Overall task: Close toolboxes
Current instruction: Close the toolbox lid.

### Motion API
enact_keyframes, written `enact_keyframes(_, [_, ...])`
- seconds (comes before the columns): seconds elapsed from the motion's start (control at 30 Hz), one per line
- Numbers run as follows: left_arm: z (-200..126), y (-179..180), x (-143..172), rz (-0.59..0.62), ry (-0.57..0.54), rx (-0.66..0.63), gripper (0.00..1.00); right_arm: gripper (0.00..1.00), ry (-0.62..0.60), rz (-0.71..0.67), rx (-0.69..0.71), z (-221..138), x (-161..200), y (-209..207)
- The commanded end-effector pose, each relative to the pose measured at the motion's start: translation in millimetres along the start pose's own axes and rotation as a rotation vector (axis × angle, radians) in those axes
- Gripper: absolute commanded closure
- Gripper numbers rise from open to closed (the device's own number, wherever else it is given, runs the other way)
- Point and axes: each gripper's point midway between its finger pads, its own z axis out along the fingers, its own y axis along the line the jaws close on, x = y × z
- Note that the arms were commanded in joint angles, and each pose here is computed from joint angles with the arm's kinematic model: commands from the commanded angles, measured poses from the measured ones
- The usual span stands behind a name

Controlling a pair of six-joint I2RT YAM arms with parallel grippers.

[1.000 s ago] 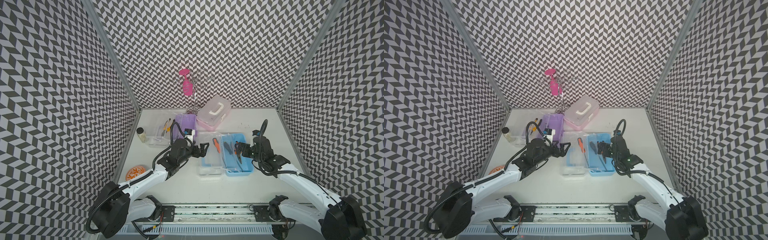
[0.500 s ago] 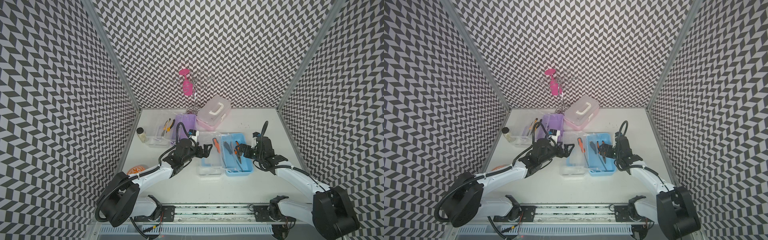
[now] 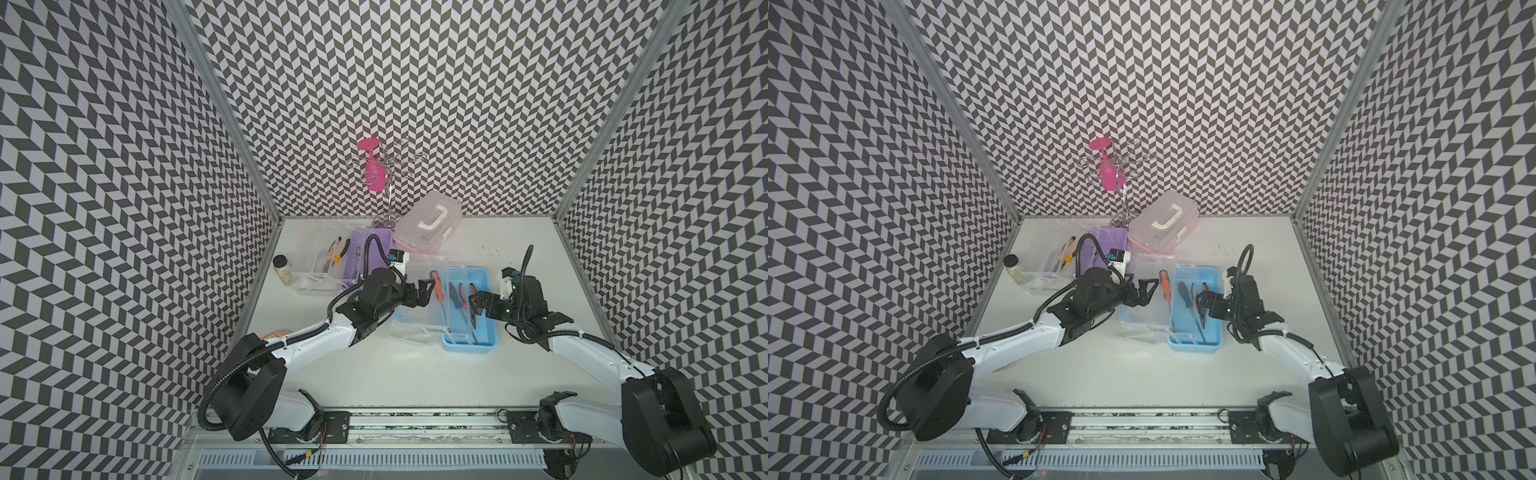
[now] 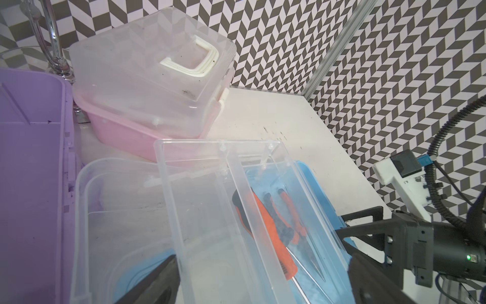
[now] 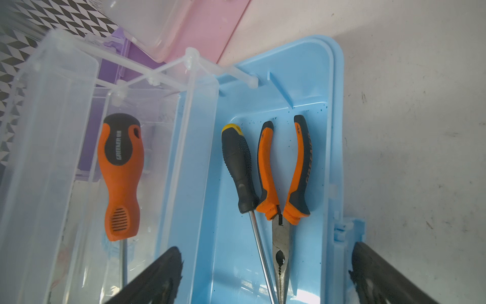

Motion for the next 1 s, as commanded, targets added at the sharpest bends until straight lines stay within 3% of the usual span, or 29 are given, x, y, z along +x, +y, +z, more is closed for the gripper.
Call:
enact_keyframes(0.0, [1,-43,-16,0.045,-0.028,0.128,0.01,0.01,-0.006,-0.027,-0.123,1,-4,25])
enact_keyframes(0.5, [15,-88,-2,0.121,0.023,0.167,0.01,0.01,-0.005,-0.021,-0.132,0,-3,27])
enact_keyframes(0.83, [21,-95,5,0.169,0.04,0.152,0.01,0.02,-0.071,-0.002,-0.003,-7,-26,12])
enact_keyframes(0.97, [23,-95,7,0.172,0.047,0.146,0.01,0.06,-0.111,0.0,0.009,-15,-37,14])
